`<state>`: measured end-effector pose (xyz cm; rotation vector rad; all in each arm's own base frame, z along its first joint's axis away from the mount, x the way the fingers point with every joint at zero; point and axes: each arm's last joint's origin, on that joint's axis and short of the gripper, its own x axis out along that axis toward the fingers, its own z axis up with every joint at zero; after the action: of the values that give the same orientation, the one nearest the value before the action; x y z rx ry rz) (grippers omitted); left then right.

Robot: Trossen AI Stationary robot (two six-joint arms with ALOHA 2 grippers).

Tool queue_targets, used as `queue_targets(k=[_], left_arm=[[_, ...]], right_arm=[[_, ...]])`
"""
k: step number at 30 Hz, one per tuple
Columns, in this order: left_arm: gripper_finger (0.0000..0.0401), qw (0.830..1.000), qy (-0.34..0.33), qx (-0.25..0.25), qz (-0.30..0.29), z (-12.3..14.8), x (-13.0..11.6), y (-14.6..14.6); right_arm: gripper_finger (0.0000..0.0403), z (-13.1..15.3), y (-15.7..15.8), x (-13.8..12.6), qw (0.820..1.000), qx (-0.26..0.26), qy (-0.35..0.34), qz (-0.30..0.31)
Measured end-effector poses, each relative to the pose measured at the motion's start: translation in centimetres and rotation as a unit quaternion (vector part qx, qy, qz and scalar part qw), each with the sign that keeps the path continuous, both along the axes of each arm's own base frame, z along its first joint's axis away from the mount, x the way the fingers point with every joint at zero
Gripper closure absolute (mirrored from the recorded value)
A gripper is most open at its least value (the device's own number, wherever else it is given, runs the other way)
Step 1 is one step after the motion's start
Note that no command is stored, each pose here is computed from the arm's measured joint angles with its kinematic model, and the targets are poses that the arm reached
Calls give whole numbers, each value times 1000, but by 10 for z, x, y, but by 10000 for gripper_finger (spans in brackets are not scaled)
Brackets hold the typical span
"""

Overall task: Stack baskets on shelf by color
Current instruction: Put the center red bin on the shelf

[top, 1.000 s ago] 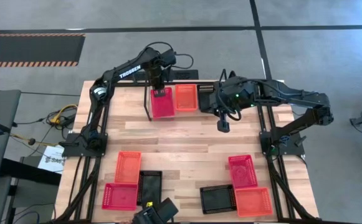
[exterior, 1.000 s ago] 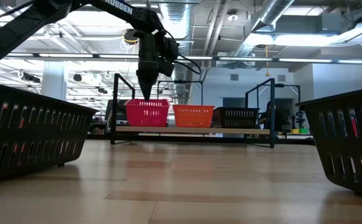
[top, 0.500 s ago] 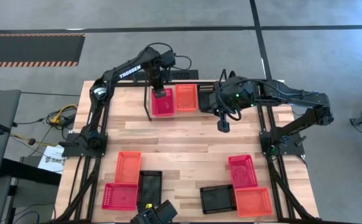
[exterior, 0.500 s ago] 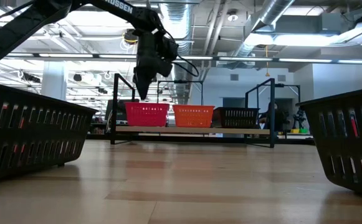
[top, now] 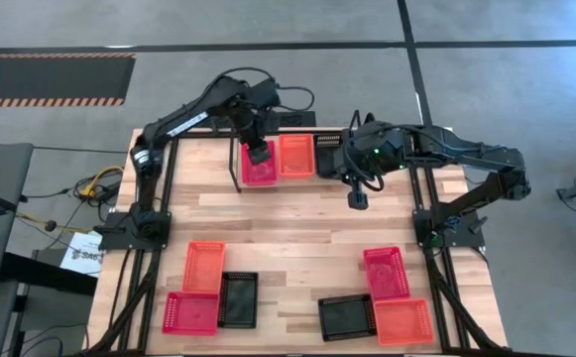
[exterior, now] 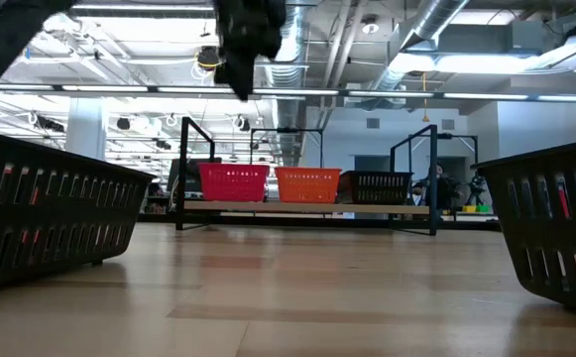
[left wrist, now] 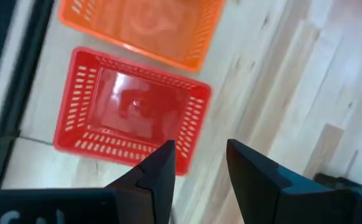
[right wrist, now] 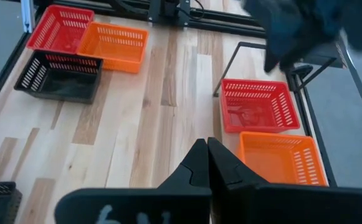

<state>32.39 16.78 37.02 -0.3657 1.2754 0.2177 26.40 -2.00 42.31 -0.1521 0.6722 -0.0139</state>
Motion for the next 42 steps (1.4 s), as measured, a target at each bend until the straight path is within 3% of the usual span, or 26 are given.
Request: queue_targets(k=[6, 11, 15, 19, 24, 31, 36, 42], left_arm=[[272, 994, -32, 96, 50, 48, -19, -65], [272, 981, -85, 145, 100, 77, -40, -119], [272, 967, -129, 182, 122, 93, -57, -154], [272, 954, -168, 210, 132, 104, -72, -178], [272, 946, -188, 234, 126, 108, -77, -194], [272, 947, -187, 234, 115, 106, -76, -199], [272, 949, -173, 242, 100, 101, -74, -199], [272, 950, -168, 246, 92, 99, -73, -199]], right_arm=[[402, -2, -1, -2, 1000, -10, 14, 6], [402, -7, -5, 3, 1000, 2, 26, 17], [402, -29, -1, 29, 995, 44, 62, 69], [402, -70, 10, 74, 987, 31, 110, 117], [402, -138, 10, 131, 977, 9, 153, 150], [402, -213, -9, 164, 966, 1, 216, 139], [402, -219, -13, 171, 969, -39, 202, 138], [402, -199, -19, 184, 985, -75, 99, 120]])
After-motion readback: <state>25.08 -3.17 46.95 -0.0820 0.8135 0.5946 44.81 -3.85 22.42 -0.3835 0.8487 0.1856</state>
